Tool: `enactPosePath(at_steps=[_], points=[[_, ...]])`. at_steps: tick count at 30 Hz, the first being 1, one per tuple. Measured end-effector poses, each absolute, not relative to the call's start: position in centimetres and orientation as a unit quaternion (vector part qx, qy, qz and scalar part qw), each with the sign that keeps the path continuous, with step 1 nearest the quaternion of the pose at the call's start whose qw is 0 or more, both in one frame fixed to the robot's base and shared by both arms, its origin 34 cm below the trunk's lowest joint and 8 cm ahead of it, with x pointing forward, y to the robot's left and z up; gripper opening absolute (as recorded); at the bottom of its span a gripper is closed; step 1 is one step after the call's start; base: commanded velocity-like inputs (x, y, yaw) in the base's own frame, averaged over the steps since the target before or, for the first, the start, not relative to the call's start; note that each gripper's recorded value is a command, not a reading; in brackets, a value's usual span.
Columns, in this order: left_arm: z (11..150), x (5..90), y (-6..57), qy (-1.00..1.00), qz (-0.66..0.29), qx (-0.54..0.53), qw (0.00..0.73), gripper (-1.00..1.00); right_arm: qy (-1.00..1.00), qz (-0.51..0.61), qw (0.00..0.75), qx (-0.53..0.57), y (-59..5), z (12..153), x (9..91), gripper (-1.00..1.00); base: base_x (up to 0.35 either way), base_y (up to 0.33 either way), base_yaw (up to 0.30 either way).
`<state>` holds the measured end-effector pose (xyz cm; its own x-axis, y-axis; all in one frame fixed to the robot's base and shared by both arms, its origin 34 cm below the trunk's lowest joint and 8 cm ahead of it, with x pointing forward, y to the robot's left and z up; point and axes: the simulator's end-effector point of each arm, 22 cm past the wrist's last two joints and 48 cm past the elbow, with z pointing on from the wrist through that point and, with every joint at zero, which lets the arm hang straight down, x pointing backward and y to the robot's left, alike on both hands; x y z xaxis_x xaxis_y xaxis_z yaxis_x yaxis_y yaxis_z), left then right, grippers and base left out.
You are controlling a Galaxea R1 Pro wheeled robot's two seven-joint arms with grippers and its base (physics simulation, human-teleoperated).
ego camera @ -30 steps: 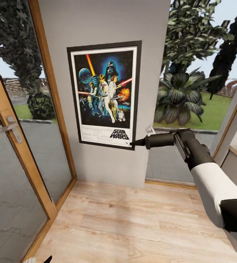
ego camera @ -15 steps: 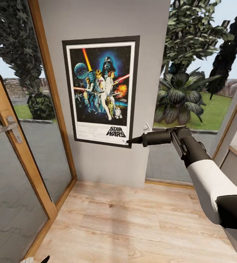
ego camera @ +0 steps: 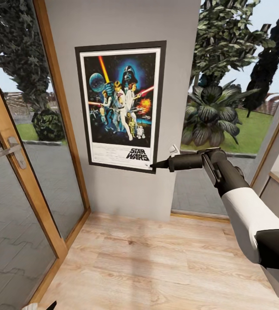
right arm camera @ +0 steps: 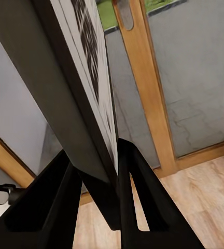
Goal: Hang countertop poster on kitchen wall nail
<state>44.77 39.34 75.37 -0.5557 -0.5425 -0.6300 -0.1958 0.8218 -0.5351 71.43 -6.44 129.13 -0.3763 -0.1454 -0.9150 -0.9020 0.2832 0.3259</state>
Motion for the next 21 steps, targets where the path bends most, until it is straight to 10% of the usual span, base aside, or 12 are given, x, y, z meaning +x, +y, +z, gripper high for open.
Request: enactPosePath(at_steps=[21], points=[[75.41,44.77,39.42,0.857,-0.207,-0.215,0.42,1.0,0.699,0.468,0.397,-0.366,-6.47,129.85,71.57,-1.0,0.0,0.0,0.0]])
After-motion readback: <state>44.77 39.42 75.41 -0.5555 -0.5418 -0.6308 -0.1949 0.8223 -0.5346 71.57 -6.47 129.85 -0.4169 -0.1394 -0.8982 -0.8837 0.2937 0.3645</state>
